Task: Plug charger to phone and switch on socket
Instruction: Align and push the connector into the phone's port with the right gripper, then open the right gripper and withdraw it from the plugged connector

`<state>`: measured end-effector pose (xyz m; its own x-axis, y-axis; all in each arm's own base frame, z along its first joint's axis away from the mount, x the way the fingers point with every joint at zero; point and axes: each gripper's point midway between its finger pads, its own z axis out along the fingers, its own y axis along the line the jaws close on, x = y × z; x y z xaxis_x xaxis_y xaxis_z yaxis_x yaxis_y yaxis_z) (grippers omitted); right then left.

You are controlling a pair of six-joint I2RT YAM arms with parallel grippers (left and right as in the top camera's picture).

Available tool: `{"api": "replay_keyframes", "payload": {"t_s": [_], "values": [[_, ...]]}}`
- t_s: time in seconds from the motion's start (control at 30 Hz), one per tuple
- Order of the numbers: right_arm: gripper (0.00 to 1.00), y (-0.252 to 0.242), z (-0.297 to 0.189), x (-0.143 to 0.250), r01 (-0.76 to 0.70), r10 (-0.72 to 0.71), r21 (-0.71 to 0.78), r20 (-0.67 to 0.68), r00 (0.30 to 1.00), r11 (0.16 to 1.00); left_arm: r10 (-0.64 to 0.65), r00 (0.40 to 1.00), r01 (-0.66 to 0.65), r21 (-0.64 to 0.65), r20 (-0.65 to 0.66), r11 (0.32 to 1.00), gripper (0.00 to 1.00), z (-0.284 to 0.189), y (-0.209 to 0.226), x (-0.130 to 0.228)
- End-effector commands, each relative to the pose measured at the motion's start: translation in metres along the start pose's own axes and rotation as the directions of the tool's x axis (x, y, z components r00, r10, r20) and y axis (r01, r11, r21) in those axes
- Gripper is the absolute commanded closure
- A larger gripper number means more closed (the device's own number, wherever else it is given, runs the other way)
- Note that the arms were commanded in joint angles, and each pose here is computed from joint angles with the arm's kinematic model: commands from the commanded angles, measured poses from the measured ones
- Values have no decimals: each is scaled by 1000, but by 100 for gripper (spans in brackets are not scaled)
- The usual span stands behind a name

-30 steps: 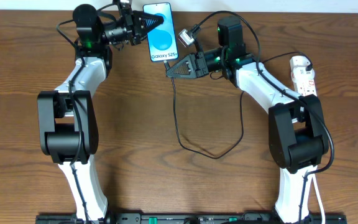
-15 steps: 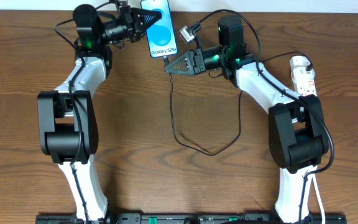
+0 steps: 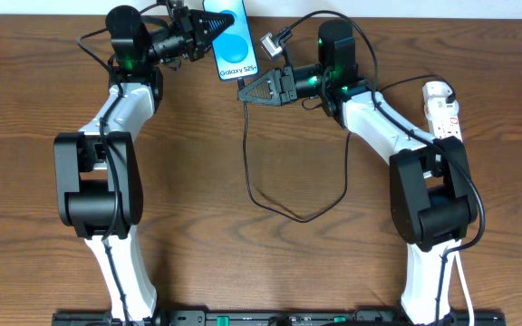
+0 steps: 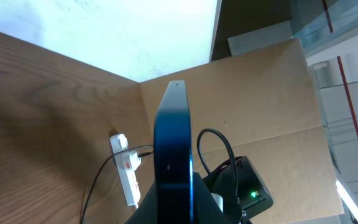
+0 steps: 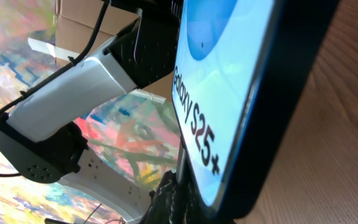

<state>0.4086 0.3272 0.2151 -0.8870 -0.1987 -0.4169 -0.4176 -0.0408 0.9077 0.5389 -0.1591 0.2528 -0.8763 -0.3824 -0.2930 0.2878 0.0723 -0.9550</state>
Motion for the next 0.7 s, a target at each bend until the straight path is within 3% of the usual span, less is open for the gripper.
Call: {"api": "replay_keyframes", "payload": {"t_s": [0.0,0.07,0.27,0.57,0.67], "values": [[99,1,4,-7,25,-26,19,23,999,1000,64,995,-61,37,-77,997,93,3,-25,14],[95,6,4,-2,30,-30,-8,-6,1000,1000,64,995,-61,37,-77,997,92,3,-25,14],[63,15,-3,9,70,-75,-71,-64,995,995,67,996,-65,33,-66,997,93,-2,-24,10],[37,0,-34,-7,85,-85,-9,20,996,996,74,992,-72,33,-98,997,93,-16,-20,11],[35,-16,-45,-11,57,-61,53,68,996,997,65,992,-63,23,-112,998,93,-16,-13,16]]}}
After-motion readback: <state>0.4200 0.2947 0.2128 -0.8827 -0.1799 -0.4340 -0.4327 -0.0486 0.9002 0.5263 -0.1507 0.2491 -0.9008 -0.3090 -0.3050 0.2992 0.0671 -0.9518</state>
